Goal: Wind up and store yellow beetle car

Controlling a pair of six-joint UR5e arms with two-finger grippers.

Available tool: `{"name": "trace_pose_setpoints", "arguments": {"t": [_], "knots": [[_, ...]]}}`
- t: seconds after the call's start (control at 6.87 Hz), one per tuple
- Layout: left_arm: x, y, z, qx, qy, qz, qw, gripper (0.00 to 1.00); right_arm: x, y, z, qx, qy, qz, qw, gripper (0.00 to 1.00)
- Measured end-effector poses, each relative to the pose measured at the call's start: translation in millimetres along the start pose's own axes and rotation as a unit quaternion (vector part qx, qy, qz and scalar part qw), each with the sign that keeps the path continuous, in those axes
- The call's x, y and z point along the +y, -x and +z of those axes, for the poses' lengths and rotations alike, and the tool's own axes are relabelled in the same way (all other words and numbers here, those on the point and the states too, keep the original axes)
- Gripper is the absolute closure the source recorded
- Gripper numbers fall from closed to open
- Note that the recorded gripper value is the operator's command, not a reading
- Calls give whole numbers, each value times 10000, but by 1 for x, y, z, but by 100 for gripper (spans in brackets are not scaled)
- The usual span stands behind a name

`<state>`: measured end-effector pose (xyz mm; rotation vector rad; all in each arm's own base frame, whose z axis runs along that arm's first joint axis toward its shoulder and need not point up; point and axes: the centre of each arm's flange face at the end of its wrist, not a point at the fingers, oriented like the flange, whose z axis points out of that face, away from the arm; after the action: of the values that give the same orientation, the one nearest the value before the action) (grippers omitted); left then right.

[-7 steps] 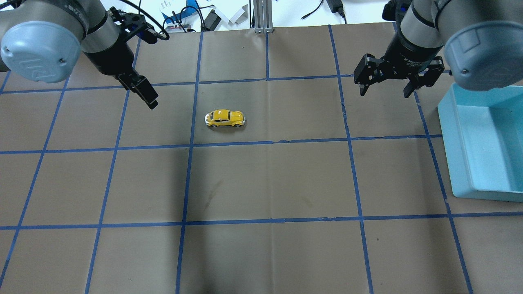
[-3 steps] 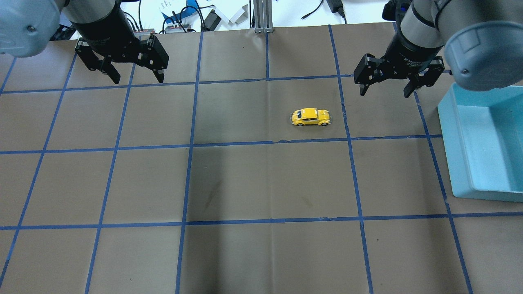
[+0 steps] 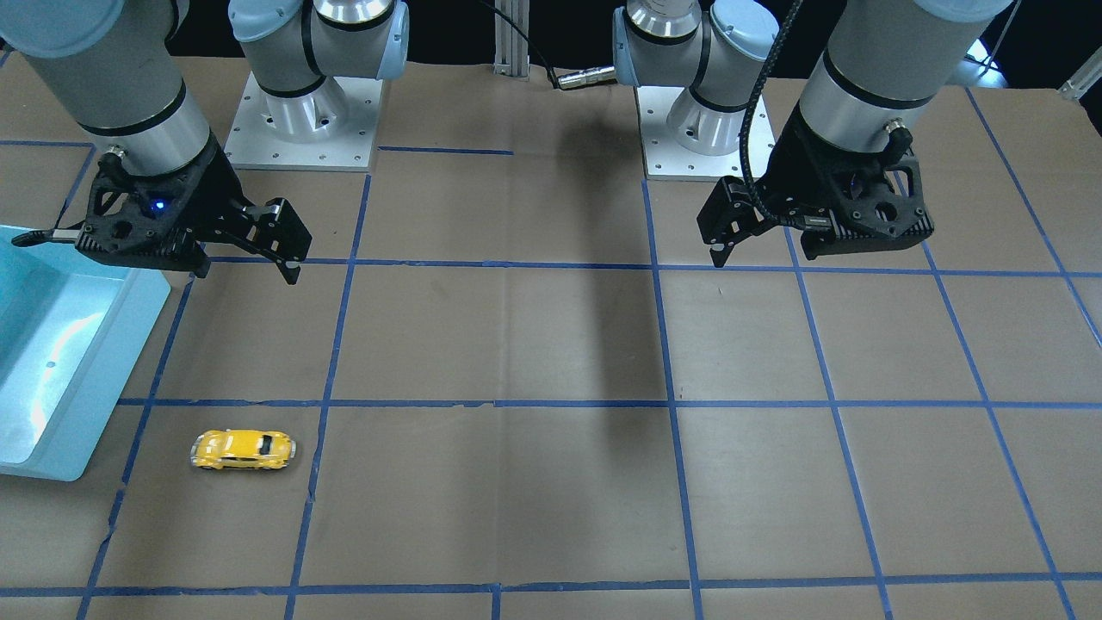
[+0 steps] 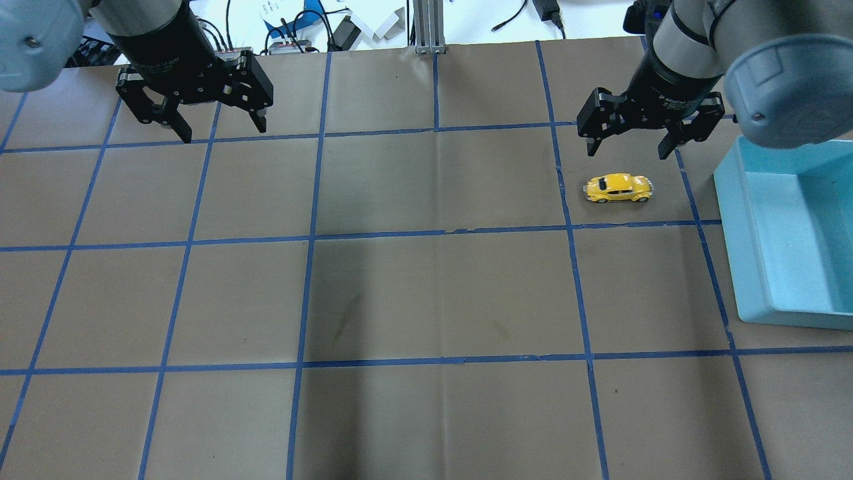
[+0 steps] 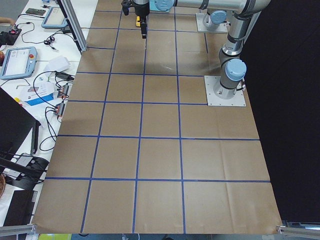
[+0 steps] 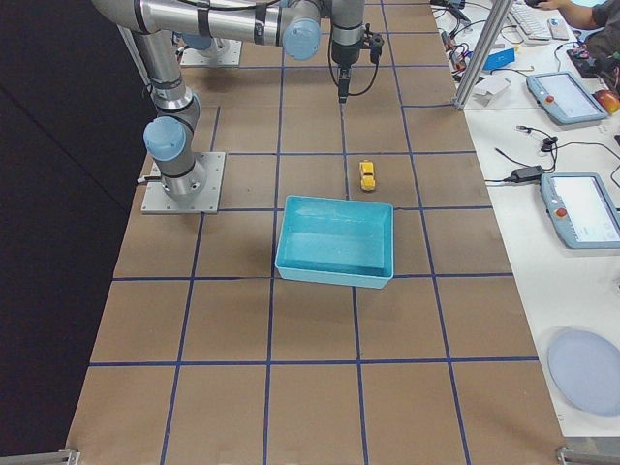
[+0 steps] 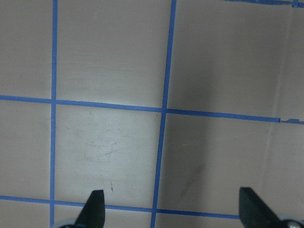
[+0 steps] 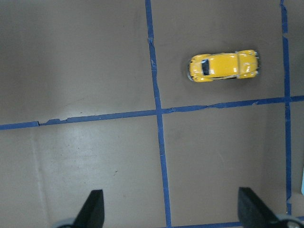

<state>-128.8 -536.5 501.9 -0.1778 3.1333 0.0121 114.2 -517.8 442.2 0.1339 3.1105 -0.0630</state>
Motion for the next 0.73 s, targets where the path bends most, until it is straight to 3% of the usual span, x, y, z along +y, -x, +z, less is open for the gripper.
{"name": "trace_pose_setpoints", "arguments": {"t": [0.44, 0.73], "knots": [[2, 0, 4, -6, 5, 28, 10000, 0, 0, 0, 0, 0, 4, -14, 10000, 0], [3, 1, 3, -3, -4, 32, 10000, 0, -2, -5, 2, 4, 3, -337, 9994, 0]]}}
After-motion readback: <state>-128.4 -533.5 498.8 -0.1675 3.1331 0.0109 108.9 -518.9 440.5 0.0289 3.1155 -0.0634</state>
